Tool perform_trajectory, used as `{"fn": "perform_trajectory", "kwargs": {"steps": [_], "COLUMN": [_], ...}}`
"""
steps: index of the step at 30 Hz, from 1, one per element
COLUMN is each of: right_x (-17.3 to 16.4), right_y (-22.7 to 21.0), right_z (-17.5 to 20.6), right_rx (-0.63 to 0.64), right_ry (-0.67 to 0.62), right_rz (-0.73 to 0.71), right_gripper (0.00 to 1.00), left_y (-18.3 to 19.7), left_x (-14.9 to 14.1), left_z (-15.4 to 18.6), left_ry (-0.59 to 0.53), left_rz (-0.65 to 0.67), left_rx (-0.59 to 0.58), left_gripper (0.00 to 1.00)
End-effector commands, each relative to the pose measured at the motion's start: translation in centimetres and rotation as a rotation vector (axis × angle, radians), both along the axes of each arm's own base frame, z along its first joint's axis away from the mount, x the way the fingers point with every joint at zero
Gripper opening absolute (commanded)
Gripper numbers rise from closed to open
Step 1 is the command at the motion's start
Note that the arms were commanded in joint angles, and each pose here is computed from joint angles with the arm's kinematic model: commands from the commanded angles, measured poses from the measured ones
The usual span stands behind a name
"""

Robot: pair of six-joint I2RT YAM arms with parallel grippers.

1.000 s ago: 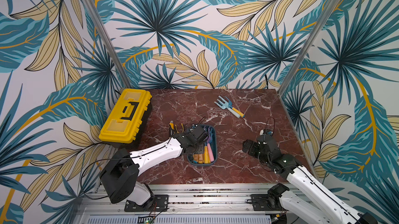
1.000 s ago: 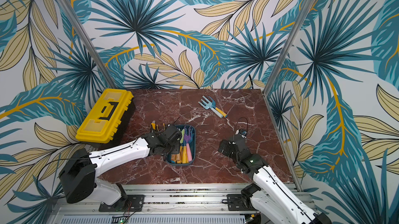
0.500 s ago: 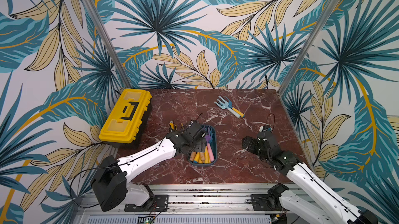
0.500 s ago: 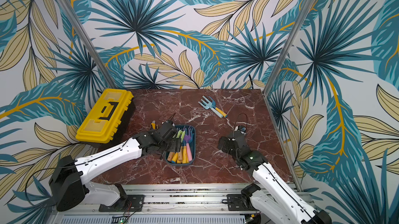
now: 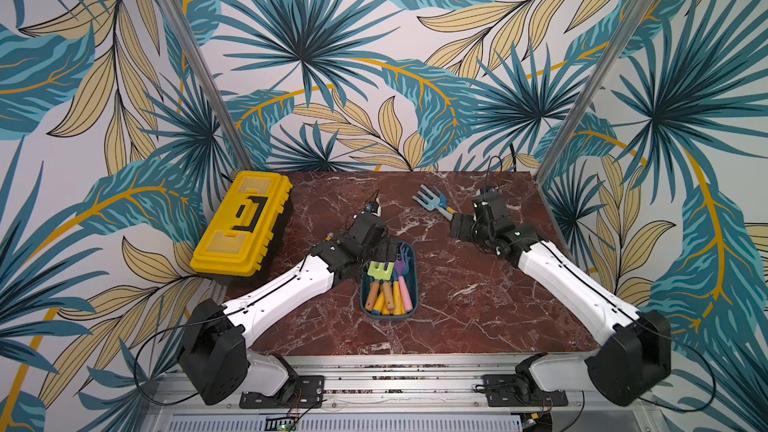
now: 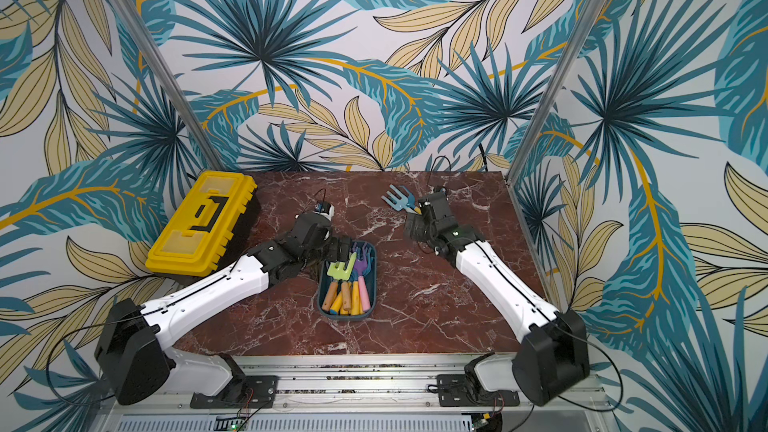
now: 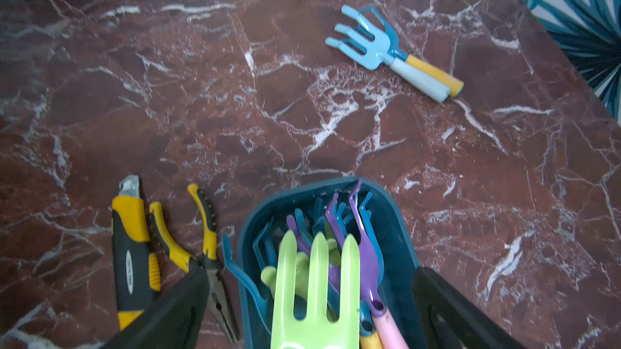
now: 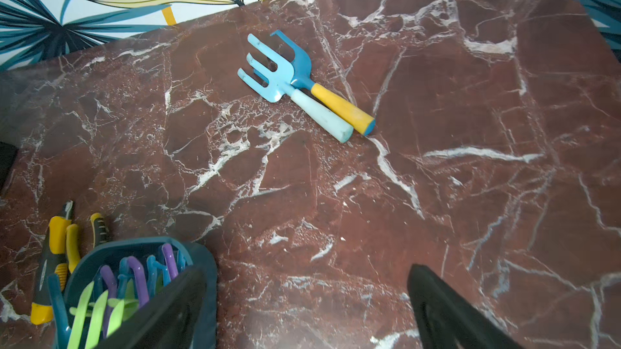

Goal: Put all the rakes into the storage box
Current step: Pick up the rake at the center of the board.

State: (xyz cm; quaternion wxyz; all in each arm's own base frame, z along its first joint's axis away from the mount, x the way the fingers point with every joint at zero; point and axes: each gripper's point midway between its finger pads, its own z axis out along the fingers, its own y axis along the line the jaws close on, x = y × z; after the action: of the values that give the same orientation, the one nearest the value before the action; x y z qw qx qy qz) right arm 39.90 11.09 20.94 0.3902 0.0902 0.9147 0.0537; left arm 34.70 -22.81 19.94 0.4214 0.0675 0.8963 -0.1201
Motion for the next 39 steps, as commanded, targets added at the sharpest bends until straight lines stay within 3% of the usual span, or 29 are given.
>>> {"fn": "perform_trajectory", "kwargs": {"steps": [1,11,17,24,28,39], "right_x": [3.2,13.4,16.9,16.8,15.7,12.5], "right_y": [0.9,1.4,2.1,2.1,2.4,2.8], "right_z": [-1.5,-8.3,-12.5,-16.9,-18.8,-18.8], "right_rx": [0.003,0.131,0.166,0.102,0.101,-0.073], "right_ry": [0.062,0.215,0.273,0.370,0.440,0.486], "right_rz": [0.063,0.066,0.107,0.165,0.188,0.193], "right_gripper": [0.96,0.71,0.67,0.65,0.57,0.46], "left_y": [1.0,2.4,2.1,2.1,1.9,2.3], "left_x": [1.2,-0.4,-0.4,-0.3,-0.1,0.4], "left_z": [1.4,0.9,0.3,-0.2,-0.6,-1.5], "left_ry": [-0.137,-0.211,-0.183,-0.172,-0.162,-0.142], "left_rz": [0.025,0.031,0.025,0.027,0.025,0.058], "left_rx": [-0.001,-0.070,-0.077,-0.079,-0.077,-0.055], "left_gripper": [1.00,1.00,1.00,1.00,1.00,1.00]}}
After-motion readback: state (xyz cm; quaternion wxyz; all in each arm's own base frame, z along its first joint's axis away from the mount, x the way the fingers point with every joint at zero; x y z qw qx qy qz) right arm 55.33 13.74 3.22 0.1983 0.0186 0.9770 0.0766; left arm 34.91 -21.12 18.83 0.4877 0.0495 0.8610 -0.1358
